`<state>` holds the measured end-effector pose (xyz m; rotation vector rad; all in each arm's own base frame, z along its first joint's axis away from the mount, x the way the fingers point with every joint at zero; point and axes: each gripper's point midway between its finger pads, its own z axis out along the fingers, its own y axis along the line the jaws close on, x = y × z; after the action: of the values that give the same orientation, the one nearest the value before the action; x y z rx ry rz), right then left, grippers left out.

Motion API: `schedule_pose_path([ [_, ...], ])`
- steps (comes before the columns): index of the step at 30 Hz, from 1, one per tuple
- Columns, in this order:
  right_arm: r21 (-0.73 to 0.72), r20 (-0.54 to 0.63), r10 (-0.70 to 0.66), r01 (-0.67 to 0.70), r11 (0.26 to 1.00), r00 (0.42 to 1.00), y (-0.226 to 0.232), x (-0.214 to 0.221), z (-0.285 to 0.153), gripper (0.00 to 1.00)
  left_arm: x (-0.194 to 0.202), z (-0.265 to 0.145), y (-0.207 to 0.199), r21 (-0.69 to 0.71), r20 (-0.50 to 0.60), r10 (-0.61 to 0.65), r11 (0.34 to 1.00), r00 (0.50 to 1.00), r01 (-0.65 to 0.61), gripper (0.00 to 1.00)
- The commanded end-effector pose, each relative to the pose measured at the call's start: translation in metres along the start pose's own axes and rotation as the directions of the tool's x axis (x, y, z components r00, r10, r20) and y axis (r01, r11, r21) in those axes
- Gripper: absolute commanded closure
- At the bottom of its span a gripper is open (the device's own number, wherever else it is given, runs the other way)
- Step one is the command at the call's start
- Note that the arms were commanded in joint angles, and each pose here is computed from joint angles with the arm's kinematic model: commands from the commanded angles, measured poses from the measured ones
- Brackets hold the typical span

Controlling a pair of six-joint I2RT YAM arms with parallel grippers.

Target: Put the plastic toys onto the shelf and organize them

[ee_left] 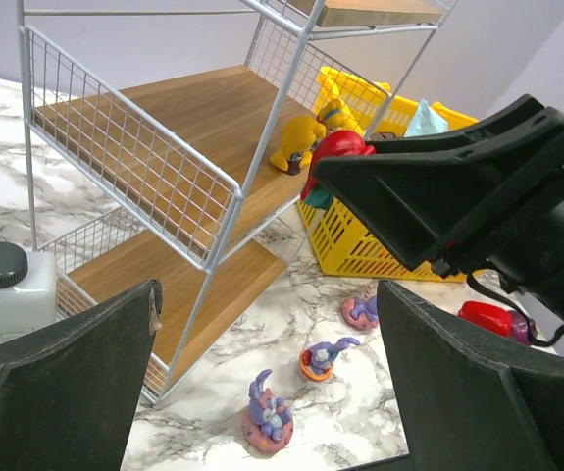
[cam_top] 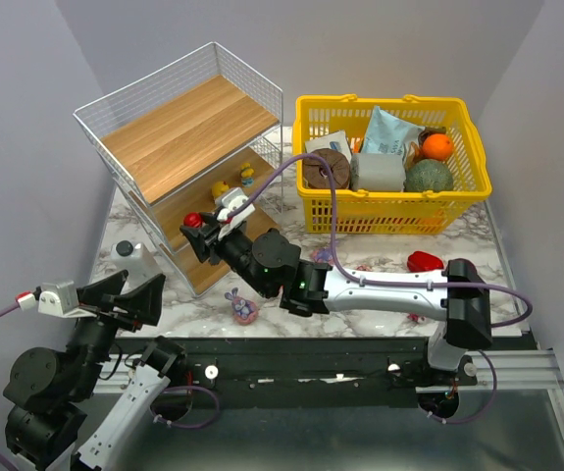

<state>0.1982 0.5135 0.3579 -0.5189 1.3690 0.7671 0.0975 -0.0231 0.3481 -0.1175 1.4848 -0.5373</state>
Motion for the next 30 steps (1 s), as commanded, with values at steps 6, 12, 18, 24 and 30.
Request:
schedule_pose_path([
  [6, -0.052, 0.046, 0.067, -0.065, 0.997, 0.997, -0.003, 0.011, 0.023, 0.78, -0.009, 0.005, 0.001, -0.017, 0.028, 0.02, 1.0, 0.999, -0.02, 0.01],
  [12, -0.056, 0.033, 0.064, -0.062, 0.997, 0.997, -0.002, 0.025, 0.037, 0.78, -0.015, 0.0, -0.001, -0.012, 0.037, 0.021, 1.0, 0.999, -0.02, 0.01],
  [18, -0.049, 0.011, 0.061, -0.06, 0.997, 0.998, -0.002, 0.039, 0.047, 0.78, -0.021, -0.005, 0.0, -0.015, 0.052, 0.025, 1.0, 0.998, -0.024, 0.01],
  [24, -0.04, -0.003, 0.053, -0.053, 0.998, 0.999, -0.005, 0.05, 0.05, 0.75, -0.022, -0.006, 0.001, -0.019, 0.055, 0.026, 1.0, 0.998, -0.025, 0.01],
  [30, -0.011, -0.028, 0.057, -0.057, 0.998, 0.998, -0.01, 0.056, 0.055, 0.69, -0.023, -0.007, 0.002, -0.025, 0.058, 0.03, 0.999, 0.998, -0.029, 0.01],
])
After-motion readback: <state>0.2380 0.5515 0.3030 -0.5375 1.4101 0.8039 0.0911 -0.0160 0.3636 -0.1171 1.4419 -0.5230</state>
